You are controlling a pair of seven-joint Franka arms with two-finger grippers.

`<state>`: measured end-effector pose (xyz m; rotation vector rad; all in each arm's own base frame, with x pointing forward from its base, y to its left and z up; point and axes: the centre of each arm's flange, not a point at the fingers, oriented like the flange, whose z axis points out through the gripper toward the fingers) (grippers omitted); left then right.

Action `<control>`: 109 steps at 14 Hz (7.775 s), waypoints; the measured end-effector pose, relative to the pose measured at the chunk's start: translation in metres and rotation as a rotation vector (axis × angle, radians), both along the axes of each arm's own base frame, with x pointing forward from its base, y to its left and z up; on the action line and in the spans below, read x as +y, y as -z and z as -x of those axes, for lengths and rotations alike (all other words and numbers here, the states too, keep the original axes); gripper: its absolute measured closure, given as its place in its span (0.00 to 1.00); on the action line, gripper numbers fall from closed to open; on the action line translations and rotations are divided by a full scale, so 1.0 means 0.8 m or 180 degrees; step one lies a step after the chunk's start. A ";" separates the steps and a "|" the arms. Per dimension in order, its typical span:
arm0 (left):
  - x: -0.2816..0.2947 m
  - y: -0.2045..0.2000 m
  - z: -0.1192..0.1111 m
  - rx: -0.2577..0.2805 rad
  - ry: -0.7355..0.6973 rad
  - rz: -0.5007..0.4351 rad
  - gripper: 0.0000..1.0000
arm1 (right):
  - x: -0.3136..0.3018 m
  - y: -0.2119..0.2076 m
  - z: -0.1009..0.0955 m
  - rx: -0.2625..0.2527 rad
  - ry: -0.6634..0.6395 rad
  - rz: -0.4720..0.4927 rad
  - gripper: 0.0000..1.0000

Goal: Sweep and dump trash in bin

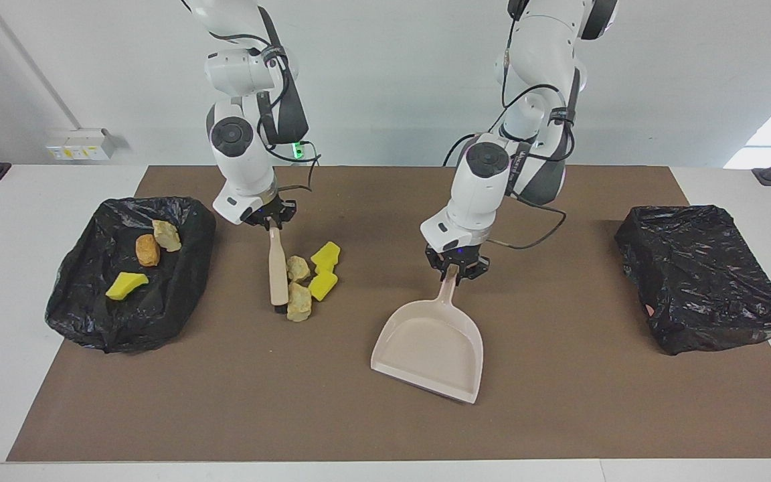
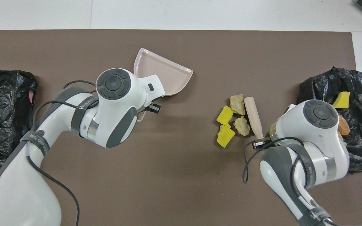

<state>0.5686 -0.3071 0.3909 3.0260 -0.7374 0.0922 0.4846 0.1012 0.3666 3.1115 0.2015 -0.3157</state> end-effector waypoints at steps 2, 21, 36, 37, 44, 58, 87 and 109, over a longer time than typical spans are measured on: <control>0.026 -0.020 -0.007 0.0016 0.0255 -0.0045 0.69 | 0.001 0.000 0.001 0.0015 0.0028 -0.0037 0.73; 0.152 -0.024 0.033 0.0391 0.2973 -0.0199 0.69 | 0.170 0.011 0.063 0.0072 0.0574 0.0006 0.73; 0.141 0.013 0.103 0.0471 0.2959 -0.0239 0.69 | 0.350 0.005 0.110 0.0073 0.0400 -0.0744 0.73; 0.141 0.014 0.103 0.0471 0.2956 -0.0238 0.69 | 0.358 0.000 0.110 0.0071 0.0412 -0.0808 0.73; 0.144 0.019 0.105 0.0469 0.2937 -0.0238 0.69 | 0.355 -0.059 0.085 0.0285 0.0410 -0.0798 0.73; 0.152 0.030 0.118 0.0446 0.2837 -0.0248 0.69 | 0.150 -0.014 -0.033 -0.0070 -0.0289 0.0086 0.73; 0.219 -0.013 0.077 0.0212 0.1969 -0.0250 0.69 | 0.338 -0.008 0.197 0.0423 -0.1598 -0.0843 0.73; 0.181 0.016 0.128 0.0410 0.2495 -0.0270 0.69 | 0.003 -0.032 -0.033 0.0220 0.0119 -0.0275 0.73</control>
